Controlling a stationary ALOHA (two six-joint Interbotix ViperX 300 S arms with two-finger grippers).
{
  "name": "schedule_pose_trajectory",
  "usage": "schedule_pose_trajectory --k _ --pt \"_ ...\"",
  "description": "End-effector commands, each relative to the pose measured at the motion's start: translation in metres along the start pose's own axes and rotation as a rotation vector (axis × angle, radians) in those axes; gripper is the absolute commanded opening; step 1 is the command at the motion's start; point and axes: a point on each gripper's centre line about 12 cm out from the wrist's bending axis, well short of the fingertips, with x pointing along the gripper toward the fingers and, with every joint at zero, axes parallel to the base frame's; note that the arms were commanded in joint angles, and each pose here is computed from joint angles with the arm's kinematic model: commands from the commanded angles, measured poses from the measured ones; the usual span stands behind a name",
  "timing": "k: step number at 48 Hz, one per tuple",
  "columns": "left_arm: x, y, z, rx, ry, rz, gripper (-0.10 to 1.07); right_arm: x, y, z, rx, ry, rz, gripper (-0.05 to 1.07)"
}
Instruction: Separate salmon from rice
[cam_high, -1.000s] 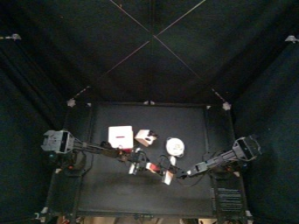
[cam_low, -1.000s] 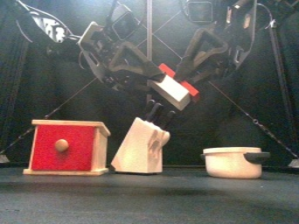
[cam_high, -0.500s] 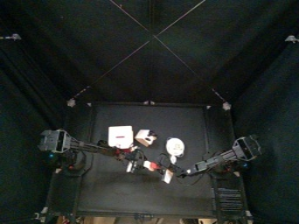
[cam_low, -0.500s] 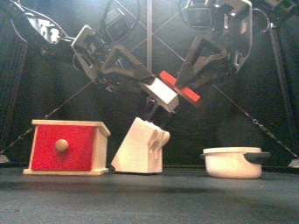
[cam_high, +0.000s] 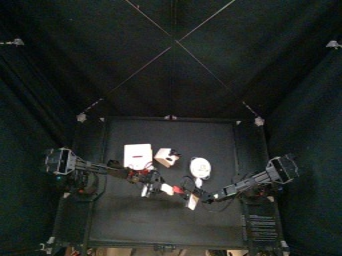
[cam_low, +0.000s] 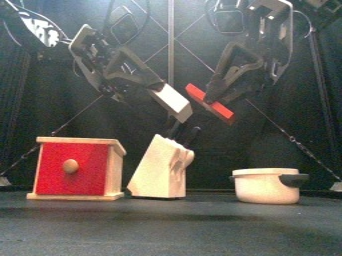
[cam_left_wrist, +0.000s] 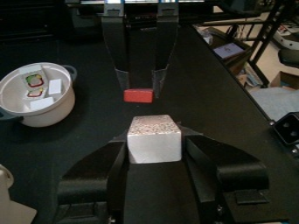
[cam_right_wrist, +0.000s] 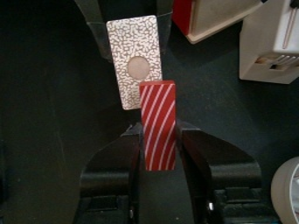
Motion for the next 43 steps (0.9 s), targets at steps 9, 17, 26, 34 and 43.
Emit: schedule_pose_trajectory --k 9,17,26,34,43 --pt "-0.0012 0.0007 0.0092 0.008 -0.028 0.001 0.57 -0.0068 0.0014 0.0102 0.015 -0.028 0.014 0.44" --pt "-0.0008 0.0 0.0088 0.01 -0.027 -0.002 0.57 -0.007 0.0019 0.01 0.014 -0.028 0.015 0.44" --pt "-0.0004 0.0007 0.0078 0.008 -0.024 0.0 0.57 -0.007 0.0019 0.01 0.014 -0.028 0.015 0.44" --pt "-0.0005 0.0006 0.0072 0.008 -0.023 0.0 0.57 -0.0056 0.0014 0.0092 0.013 -0.025 0.012 0.44" --pt "-0.0005 0.0006 0.0072 0.008 -0.023 0.0 0.57 -0.0056 0.0014 0.0091 0.016 -0.025 0.012 0.44"
